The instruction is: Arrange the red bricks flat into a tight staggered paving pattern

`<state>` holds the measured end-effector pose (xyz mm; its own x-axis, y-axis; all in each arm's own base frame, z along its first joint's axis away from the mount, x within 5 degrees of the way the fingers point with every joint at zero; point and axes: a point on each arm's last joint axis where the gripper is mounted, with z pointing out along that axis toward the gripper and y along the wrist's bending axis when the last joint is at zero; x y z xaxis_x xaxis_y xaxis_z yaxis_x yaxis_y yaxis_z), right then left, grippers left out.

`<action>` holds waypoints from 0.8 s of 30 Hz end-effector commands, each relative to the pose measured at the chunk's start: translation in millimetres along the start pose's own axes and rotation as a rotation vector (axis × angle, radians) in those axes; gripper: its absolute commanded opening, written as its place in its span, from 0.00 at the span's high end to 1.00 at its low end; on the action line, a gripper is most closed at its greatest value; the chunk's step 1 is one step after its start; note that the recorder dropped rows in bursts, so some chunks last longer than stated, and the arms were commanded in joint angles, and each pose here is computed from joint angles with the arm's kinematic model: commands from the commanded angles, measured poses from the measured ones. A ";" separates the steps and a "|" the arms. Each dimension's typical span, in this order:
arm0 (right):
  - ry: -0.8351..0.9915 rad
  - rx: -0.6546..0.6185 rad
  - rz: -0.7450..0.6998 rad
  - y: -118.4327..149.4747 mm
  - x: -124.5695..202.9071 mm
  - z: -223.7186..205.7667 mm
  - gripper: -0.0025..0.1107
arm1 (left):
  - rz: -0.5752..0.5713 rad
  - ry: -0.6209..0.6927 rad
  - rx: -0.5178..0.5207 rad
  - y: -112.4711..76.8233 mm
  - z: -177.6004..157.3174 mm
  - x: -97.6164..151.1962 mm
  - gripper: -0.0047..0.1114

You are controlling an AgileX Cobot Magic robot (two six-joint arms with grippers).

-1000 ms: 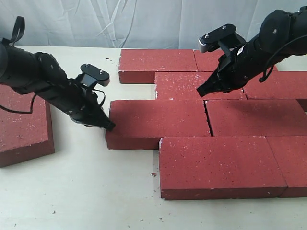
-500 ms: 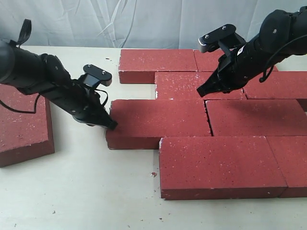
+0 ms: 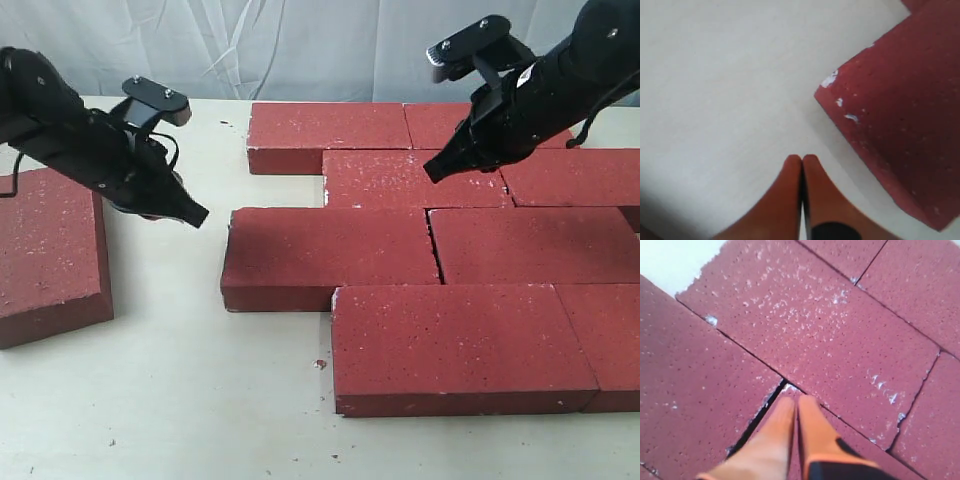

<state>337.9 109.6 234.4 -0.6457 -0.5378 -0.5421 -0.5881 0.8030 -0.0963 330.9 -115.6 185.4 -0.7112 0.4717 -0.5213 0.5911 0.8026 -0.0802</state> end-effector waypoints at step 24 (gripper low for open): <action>-0.145 -0.564 -0.476 147.5 -70.3 -12.2 0.98 | -0.286 -0.110 -0.430 135.4 -108.8 0.9 0.96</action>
<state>291.1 241.0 266.1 -0.2429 -0.7074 -0.6638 -0.9508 0.3091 0.0185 363.2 15.9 280.7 -0.6785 0.1978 -0.7075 0.1923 0.9773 0.0888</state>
